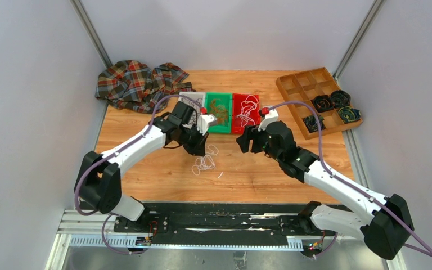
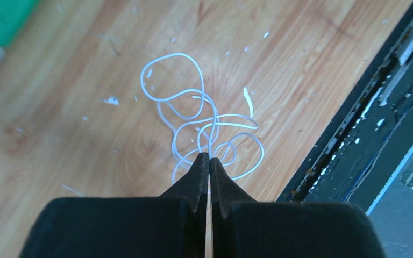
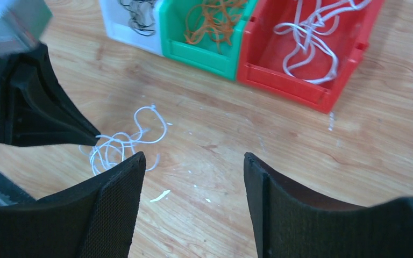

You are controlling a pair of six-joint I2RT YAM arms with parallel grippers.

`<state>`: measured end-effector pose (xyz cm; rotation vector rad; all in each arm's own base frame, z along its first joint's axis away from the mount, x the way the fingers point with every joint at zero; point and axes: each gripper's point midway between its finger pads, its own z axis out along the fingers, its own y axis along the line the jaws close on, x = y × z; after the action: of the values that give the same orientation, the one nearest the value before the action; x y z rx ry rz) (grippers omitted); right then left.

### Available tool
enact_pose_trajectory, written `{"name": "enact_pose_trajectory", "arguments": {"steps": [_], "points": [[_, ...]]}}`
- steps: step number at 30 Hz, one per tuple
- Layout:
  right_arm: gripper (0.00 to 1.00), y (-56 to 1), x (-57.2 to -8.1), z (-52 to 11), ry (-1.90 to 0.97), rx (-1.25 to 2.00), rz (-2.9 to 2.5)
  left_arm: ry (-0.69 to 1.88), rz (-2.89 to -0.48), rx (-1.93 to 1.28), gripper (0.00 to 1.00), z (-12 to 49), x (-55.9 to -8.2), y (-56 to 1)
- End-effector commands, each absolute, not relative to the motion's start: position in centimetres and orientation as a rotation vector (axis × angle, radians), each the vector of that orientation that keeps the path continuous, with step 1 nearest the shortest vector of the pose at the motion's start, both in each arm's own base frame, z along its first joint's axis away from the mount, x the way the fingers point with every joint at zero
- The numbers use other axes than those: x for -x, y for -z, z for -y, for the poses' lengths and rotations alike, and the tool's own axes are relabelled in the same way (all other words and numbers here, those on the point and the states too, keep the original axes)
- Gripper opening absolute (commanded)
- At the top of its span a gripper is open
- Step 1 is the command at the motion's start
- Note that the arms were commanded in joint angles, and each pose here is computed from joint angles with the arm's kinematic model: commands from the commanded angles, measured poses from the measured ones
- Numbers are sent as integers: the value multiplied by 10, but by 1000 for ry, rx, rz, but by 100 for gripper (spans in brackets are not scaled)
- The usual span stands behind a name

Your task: Untangle the cables

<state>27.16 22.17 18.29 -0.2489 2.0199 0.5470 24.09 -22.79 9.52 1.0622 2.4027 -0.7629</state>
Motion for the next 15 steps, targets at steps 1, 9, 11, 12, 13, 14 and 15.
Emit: {"name": "enact_pose_trajectory", "arguments": {"steps": [1, 9, 11, 12, 13, 14, 15], "points": [[71, -210, -264, -259, -730, 382, -1908, 805, -2182, -1192, 1, 238, -240, -162], [75, -257, -240, -330, -929, 619, -1690, 866, -2015, -1279, 1, 237, -218, -228], [76, -260, -237, -344, -929, 658, -1669, 883, -1981, -1283, 1, 237, -213, -242], [76, -262, -236, -350, -928, 672, -1661, 894, -1966, -1295, 1, 237, -209, -247], [76, -263, -236, -355, -929, 682, -1658, 903, -1947, -1314, 1, 237, -205, -253], [76, -263, -235, -360, -936, 690, -1657, 911, -1932, -1329, 1, 236, -202, -257], [76, -263, -234, -365, -946, 699, -1654, 917, -1916, -1341, 1, 236, -199, -263]]}}
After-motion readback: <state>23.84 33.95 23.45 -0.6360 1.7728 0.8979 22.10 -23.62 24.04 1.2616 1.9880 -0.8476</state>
